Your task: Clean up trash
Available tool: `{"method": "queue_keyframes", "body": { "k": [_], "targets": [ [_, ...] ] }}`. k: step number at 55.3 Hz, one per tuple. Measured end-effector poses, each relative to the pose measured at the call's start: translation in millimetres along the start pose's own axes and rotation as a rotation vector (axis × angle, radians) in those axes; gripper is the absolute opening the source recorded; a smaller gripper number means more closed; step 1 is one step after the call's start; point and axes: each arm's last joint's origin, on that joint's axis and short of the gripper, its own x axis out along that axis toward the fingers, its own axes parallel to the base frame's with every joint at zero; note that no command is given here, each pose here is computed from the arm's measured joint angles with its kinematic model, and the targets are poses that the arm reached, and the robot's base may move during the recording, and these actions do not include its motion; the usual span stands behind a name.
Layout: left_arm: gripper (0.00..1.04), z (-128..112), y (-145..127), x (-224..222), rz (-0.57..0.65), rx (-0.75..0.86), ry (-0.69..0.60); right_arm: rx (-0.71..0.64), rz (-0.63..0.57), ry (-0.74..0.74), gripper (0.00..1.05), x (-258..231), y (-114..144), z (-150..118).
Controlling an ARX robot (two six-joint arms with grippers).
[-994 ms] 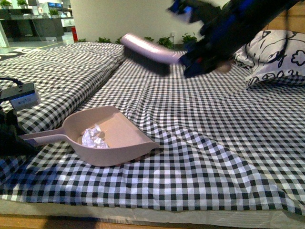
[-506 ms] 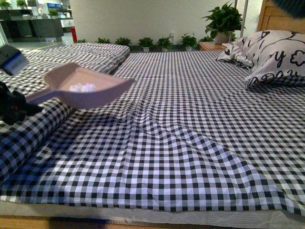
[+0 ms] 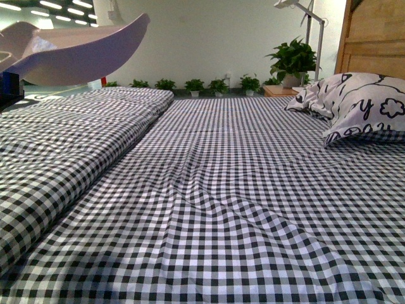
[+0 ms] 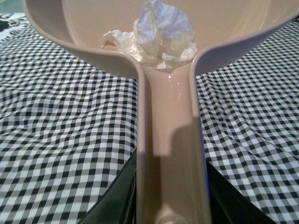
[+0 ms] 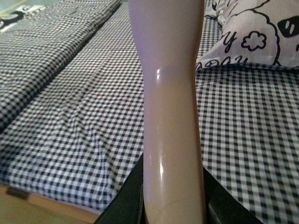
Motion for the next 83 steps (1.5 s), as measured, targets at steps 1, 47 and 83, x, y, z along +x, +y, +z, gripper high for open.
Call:
{"method": "queue_keyframes", "body": {
  "k": [1, 47, 83],
  "targets": [
    [0.27, 0.6, -5.0, -7.2, 0.002, -0.003, -0.006, 0.030, -0.005, 0.003, 0.19, -6.4, -0.5, -1.7],
    [0.27, -2.2, -69.6, -131.9, 0.009, -0.014, -0.128, -0.055, 0.285, -0.082, 0.19, -32.9, 58.1, -6.7],
    [0.27, -27.8, -62.2, -150.9, 0.028, -0.044, -0.110, 0.162, 0.386, -0.114, 0.19, -34.3, 95.2, -10.3]
  ]
}}
